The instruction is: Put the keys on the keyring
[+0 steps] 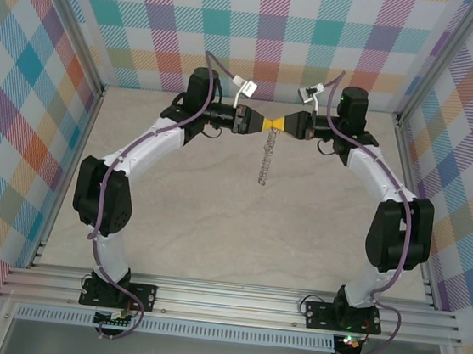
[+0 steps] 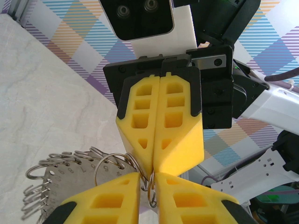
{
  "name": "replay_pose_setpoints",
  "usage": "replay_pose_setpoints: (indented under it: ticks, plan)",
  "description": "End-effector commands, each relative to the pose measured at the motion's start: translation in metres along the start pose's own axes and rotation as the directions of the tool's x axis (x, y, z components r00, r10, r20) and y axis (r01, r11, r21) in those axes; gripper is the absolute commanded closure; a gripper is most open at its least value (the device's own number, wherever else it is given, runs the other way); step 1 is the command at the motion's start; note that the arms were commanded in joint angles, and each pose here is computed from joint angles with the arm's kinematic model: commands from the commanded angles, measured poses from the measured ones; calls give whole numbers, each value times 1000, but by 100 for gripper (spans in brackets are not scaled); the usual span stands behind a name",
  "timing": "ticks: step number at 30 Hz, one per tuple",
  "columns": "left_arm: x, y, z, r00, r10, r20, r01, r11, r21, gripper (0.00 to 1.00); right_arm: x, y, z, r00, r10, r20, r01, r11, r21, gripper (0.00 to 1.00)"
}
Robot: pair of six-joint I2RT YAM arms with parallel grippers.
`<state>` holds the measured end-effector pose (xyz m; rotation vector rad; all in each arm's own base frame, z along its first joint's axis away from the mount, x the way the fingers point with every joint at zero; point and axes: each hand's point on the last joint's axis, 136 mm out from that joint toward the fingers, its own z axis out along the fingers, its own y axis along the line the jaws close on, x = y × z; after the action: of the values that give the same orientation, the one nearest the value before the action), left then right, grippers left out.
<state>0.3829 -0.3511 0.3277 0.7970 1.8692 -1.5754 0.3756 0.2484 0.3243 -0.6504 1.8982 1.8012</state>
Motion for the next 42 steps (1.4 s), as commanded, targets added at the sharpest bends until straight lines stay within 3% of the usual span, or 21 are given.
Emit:
replay_pose_setpoints:
  ticks: [1, 11, 14, 22, 25, 27, 32, 42]
  plan:
    - [-3, -21, 10, 999, 43, -10, -42, 997, 62, 84, -2, 0, 1, 999, -39, 4, 39, 999, -13, 100]
    - [0, -29, 23, 999, 33, 4, -34, 997, 71, 91, -2, -2, 1, 999, -16, 27, 16, 1000, 6, 100]
    - [-3, -26, 25, 999, 11, 39, -13, 999, 51, 100, -4, -5, 1, 999, 5, 49, -6, 1000, 11, 100]
    - [-8, -22, 24, 989, -60, 134, 58, 998, 20, 100, -10, -8, 2, 992, 54, 115, -57, 998, 19, 100]
    - [-10, -21, 18, 980, -68, 185, 69, 998, -1, 100, -12, -8, 2, 987, 67, 146, -71, 997, 20, 88]
    - [-12, -20, 15, 973, -75, 218, 79, 997, -9, 100, -14, -4, 1, 984, 64, 166, -68, 998, 19, 74]
    - [-16, -20, 9, 959, -96, 267, 101, 995, -4, 100, -14, 0, -3, 978, 55, 199, -66, 997, 47, 56]
    - [-26, -21, -7, 923, -149, 354, 146, 989, 35, 100, -2, -7, -23, 955, 29, 296, -70, 989, 127, 53]
